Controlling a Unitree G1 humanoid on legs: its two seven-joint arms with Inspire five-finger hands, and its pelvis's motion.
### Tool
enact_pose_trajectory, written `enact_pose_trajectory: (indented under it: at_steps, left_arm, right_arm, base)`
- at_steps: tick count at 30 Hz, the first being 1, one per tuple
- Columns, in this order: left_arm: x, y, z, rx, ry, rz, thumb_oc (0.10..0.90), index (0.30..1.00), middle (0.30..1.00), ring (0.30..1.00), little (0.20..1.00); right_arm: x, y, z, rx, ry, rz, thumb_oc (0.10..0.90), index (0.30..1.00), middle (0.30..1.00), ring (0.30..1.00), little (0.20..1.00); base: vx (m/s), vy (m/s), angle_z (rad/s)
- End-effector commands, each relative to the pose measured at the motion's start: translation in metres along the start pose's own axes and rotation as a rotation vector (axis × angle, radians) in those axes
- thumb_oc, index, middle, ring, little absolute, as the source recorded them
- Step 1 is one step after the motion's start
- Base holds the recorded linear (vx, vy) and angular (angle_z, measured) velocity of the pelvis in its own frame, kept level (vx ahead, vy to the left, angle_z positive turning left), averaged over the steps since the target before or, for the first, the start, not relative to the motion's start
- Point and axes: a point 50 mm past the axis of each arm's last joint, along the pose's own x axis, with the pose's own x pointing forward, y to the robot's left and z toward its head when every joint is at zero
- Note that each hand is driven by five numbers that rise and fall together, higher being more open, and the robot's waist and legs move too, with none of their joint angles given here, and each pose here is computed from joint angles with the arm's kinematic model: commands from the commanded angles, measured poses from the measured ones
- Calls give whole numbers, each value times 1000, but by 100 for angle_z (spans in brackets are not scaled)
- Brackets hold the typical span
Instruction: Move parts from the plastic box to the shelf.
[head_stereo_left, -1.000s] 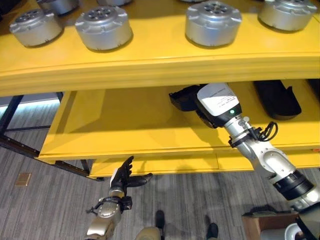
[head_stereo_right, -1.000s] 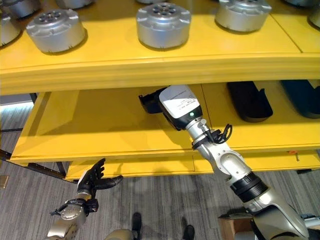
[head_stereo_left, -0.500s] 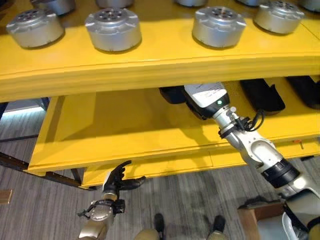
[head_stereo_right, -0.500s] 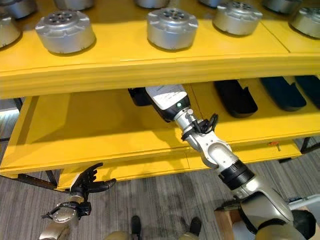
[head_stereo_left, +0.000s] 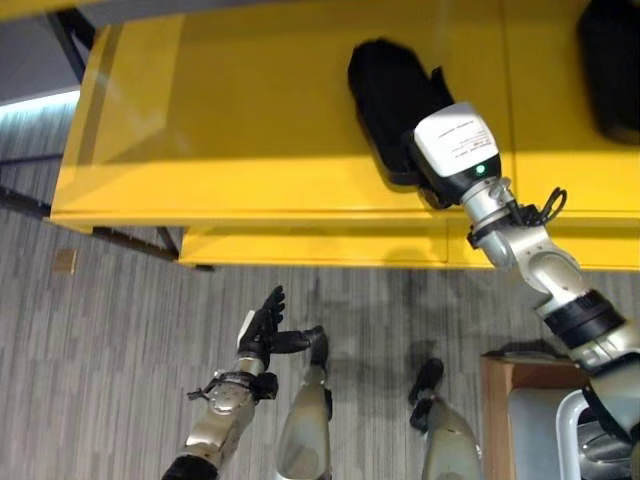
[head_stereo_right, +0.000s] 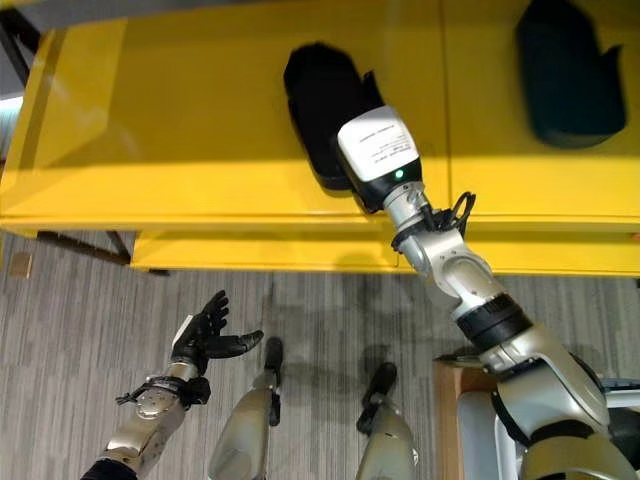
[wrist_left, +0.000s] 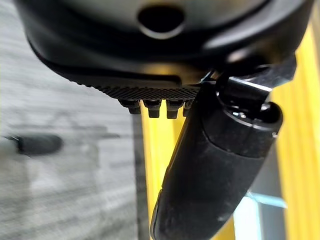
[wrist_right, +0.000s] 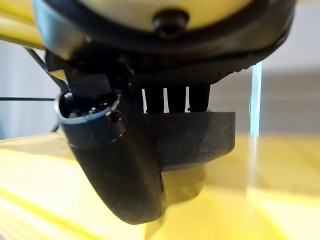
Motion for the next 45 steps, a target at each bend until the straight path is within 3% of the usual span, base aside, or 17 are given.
enact_pose_trajectory:
  at_steps: [1, 12, 26, 45]
  left_arm:
    - [-1, 17, 36, 7, -183, 30, 900, 1000, 1000, 1000, 1000]
    - [3, 9, 44, -13, -213, 5, 900, 1000, 1000, 1000, 1000]
    - [7, 5, 51, -29, -235, 8, 900, 1000, 1000, 1000, 1000]
    - [7, 3, 54, -29, -248, 5, 900, 1000, 1000, 1000, 1000]
  right_arm:
    - [35, -46, 15, 74, -18, -230, 400, 300, 300, 300, 300]
    - [44, -16, -7, 153, 167, -112, 400, 300, 300, 300, 300]
    - [42, -6, -32, 334, 404, -167, 400, 300, 300, 300, 300]
    - [32, -6, -59, 330, 548, -225, 400, 300, 300, 300, 300]
  base:
    - [-37, -16, 17]
    - [-4, -1, 4]
    - [2, 8, 1]
    - [-1, 2, 0]
